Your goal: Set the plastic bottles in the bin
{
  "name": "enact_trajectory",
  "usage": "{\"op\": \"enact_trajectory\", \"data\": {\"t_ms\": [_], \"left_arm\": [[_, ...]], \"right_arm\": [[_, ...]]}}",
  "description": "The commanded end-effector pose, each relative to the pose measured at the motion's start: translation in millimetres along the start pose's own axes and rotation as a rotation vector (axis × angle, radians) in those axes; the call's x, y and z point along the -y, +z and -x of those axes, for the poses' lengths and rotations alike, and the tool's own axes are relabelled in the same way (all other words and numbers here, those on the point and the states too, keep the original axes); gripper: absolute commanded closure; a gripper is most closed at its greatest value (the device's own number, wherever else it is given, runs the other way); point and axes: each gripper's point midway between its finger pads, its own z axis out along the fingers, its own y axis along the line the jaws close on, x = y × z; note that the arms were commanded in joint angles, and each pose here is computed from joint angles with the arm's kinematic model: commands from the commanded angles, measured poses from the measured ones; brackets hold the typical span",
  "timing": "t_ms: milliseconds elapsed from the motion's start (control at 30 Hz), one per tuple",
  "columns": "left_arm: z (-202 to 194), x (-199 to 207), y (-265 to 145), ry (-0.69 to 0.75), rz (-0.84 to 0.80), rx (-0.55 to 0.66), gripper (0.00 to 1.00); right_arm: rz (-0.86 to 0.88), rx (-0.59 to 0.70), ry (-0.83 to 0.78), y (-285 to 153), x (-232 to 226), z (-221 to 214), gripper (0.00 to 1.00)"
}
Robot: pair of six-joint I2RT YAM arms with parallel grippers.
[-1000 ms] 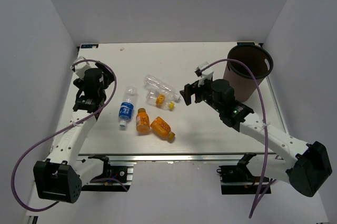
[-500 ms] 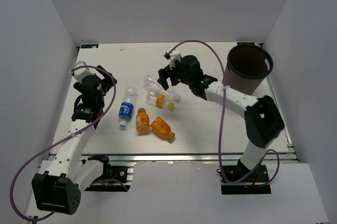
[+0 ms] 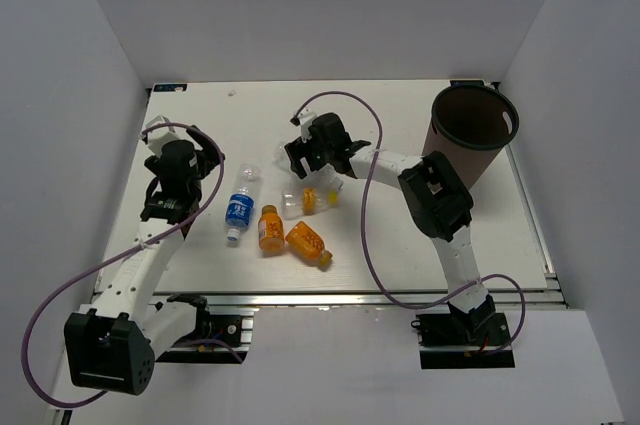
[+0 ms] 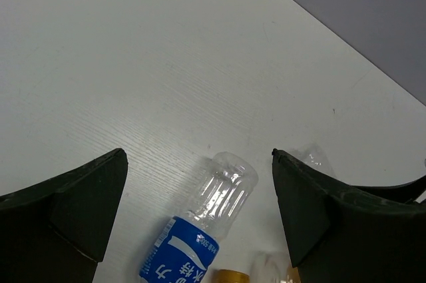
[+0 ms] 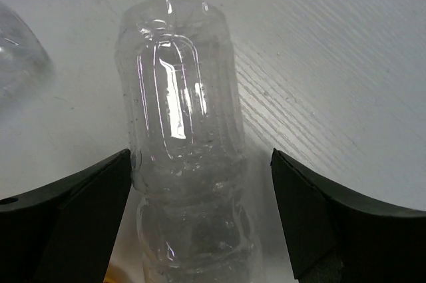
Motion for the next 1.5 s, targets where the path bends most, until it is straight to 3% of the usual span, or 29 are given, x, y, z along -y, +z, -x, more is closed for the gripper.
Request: {"op": "enact_trajectory", "data": {"t_ms": [0,67,167,200,300,433,567,633,767,867,1000,1167,1300,1467], "left_arm": [[9.0,8.9,-1.7,0.0,-0.025,0.008,0.02],[7.7,10.0,-0.7,0.003,-0.028,0.002,0.02],[4.8,8.2,2.0,0.009,-0.016,-0.006,0.02],[5.8,9.1,2.6,0.009,-0.016,-0.006,0.02],[2.4,8.2,4.5,0.016,-0.01,-0.018,0.02],[0.3,9.2,6.4,0.018,-0.013,-0.026,0.02],[-1.5,11.1,8.0,0.025,-0.019,-0.037,0.02],[-3.8,11.4,9.1,0.029,-0.022,-0.046,0.02],[-10.5,14.0,11.9,0.037,-0.033,-0.072,0.02],[-16.1,18.2,14.2,0.051,-0.049,-0.104,0.02],[-23.1,28.4,15.9,0.074,-0.108,-0.135,0.02],[-34.2,35.3,18.5,0.104,-0.145,-0.193,0.02],[-41.6,42.2,18.6,0.124,-0.192,-0.224,0.02],[-44.2,43.3,19.5,0.135,-0.201,-0.235,0.02]], "right_arm": [[-0.063,0.053,0.009,0.2,16.8,18.2,0.13],[-0.037,0.073,0.021,0.0,12.9,17.7,0.18],[-0.04,0.066,0.034,-1.6,15.1,7.0,0.33],[-0.048,0.072,0.06,-3.7,16.0,9.3,0.44],[-0.054,0.097,0.052,-15.9,18.6,23.4,0.57],[-0.072,0.196,-0.027,-53.2,22.8,78.1,0.64],[-0.176,0.397,-0.054,-139.4,45.9,167.3,0.66],[-0.206,0.455,-0.025,-170.7,57.0,184.7,0.66],[-0.336,0.618,0.032,-269.0,109.2,214.8,0.65],[-0.442,0.687,0.106,-324.0,153.0,209.9,0.65],[-0.633,0.751,0.145,-372.8,210.4,187.7,0.53],[-0.748,0.645,0.255,-382.1,268.3,132.8,0.42],[-0.821,0.59,0.235,-386.5,281.5,116.1,0.11],[-0.721,0.613,0.182,-388.9,260.0,131.4,0.11]]}}
